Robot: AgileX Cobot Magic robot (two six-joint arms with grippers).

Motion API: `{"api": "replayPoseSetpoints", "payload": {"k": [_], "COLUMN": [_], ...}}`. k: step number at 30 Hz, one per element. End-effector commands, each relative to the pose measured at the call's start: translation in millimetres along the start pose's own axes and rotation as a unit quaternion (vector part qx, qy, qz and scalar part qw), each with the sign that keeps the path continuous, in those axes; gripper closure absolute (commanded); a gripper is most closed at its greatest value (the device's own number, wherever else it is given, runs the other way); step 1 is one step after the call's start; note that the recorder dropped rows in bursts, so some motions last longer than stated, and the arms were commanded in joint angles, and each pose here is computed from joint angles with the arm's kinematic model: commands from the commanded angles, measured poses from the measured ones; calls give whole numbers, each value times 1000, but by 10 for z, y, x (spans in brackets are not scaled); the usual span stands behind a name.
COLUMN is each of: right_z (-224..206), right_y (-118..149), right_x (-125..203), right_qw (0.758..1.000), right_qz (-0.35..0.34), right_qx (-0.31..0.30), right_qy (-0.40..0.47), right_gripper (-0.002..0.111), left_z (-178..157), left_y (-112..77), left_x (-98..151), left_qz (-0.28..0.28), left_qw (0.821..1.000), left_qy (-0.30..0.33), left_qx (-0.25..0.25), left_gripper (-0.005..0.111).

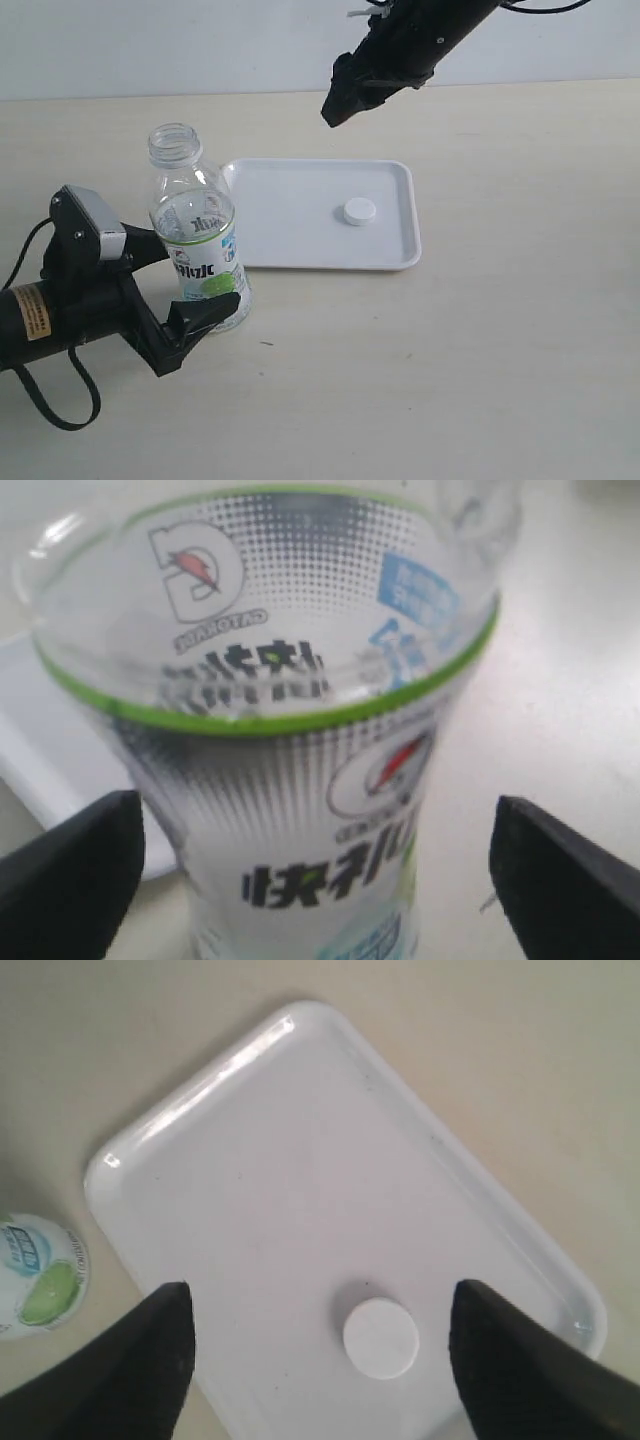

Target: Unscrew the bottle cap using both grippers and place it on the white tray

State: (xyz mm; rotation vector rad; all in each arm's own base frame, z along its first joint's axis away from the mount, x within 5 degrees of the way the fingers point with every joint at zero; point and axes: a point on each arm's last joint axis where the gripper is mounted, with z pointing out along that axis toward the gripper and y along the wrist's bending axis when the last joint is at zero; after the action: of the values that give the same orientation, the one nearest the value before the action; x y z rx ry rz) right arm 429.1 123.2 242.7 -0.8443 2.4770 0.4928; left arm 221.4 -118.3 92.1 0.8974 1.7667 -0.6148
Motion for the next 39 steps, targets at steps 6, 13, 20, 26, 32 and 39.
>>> {"api": "replayPoseSetpoints", "payload": {"k": [6,13,20,26,32,39], "right_z": [-318,-432,-643,-850,-1215,-1653], "right_y": [163,243,359,500,722,1028], "right_x": [-66,-47,-59,152,486,931], "right_qw": [1000,999,999,999,991,973], "right_qz": [13,6,4,-2,-1,-17], "right_qx": [-19,-35,-40,-10,52,108], "right_qy": [-14,1,-19,-46,-120,-203], "right_gripper": [68,109,108,108,108,108], "left_z": [-220,-445,-693,-873,-1068,-1186], "left_y": [-72,-171,-238,-325,-350,-380], "left_x": [-37,-97,-211,-319,-431,-552], "left_qz": [11,25,30,49,4,-47], "left_qw": [999,998,993,988,977,969], "left_qy": [-2,-10,-39,-75,-130,-173], "left_qx": [-36,-62,-110,-125,-167,-170], "left_gripper": [18,29,53,79,107,107]}}
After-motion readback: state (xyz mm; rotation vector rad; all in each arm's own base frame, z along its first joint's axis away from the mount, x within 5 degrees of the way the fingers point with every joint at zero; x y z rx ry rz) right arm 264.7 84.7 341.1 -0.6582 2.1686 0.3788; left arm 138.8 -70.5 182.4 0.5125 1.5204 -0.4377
